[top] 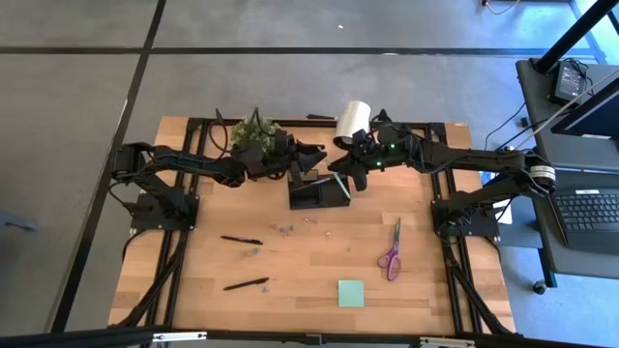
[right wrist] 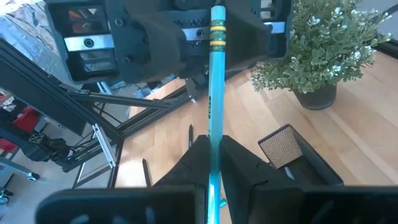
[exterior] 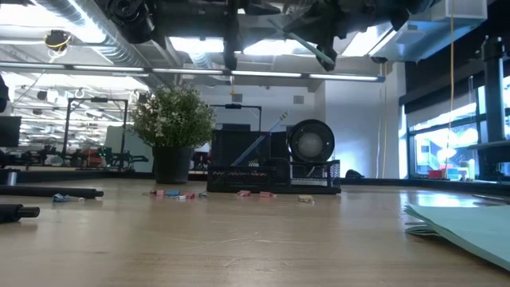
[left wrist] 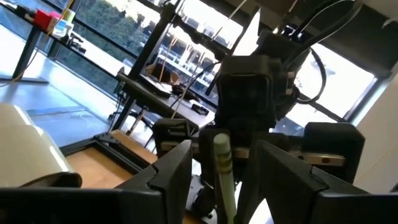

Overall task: Pick and place office supplies into organizer
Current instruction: Put the green pencil into the black desk organizer

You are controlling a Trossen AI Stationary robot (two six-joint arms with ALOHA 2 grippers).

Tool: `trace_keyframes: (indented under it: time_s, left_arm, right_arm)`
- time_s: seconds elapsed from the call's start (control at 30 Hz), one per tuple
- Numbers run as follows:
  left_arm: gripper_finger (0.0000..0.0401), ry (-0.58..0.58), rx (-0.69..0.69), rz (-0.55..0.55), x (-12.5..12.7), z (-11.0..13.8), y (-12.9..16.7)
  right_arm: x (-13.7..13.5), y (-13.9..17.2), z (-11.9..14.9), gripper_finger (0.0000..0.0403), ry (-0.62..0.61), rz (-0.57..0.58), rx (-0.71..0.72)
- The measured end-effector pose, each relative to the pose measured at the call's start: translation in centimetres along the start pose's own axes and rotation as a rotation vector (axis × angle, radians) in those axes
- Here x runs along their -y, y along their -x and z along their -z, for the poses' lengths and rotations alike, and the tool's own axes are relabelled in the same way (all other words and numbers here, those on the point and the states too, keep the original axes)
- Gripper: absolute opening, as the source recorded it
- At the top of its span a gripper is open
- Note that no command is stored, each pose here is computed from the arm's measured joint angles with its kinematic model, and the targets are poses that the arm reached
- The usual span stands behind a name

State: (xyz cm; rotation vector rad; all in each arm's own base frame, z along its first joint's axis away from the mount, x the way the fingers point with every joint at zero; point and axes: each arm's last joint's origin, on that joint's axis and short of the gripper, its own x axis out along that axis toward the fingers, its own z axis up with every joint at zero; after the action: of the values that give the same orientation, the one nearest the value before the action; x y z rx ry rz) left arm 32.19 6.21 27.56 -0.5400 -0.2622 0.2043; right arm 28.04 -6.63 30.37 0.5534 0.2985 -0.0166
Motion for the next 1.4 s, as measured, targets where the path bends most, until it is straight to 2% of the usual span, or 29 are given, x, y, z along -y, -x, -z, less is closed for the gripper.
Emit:
trace_keyframes:
  time_s: [0.33,0.7,1.07,1.4]
  left_arm:
    - [0.0113,-0.001,-0.007,-0.005,0.0,0.1,0.0]
    - [0.0018,-0.048,-0.004,0.003,0.0,0.0,0.0]
    - [0.0017,-0.058,-0.016,0.009,0.0,0.1,0.0]
    - [0.0016,-0.105,-0.041,0.055,-1.0,-0.5,-0.1]
  right_arm:
    - [0.0,0.0,0.0,0.0029,0.000,0.000,-0.001]
    - [0.0,0.0,0.0,0.0034,0.006,0.003,-0.003]
    - [0.1,0.0,0.2,0.0088,-0.001,-0.002,-0.019]
    - [0.6,0.1,1.4,0.0182,0.033,0.037,-0.152]
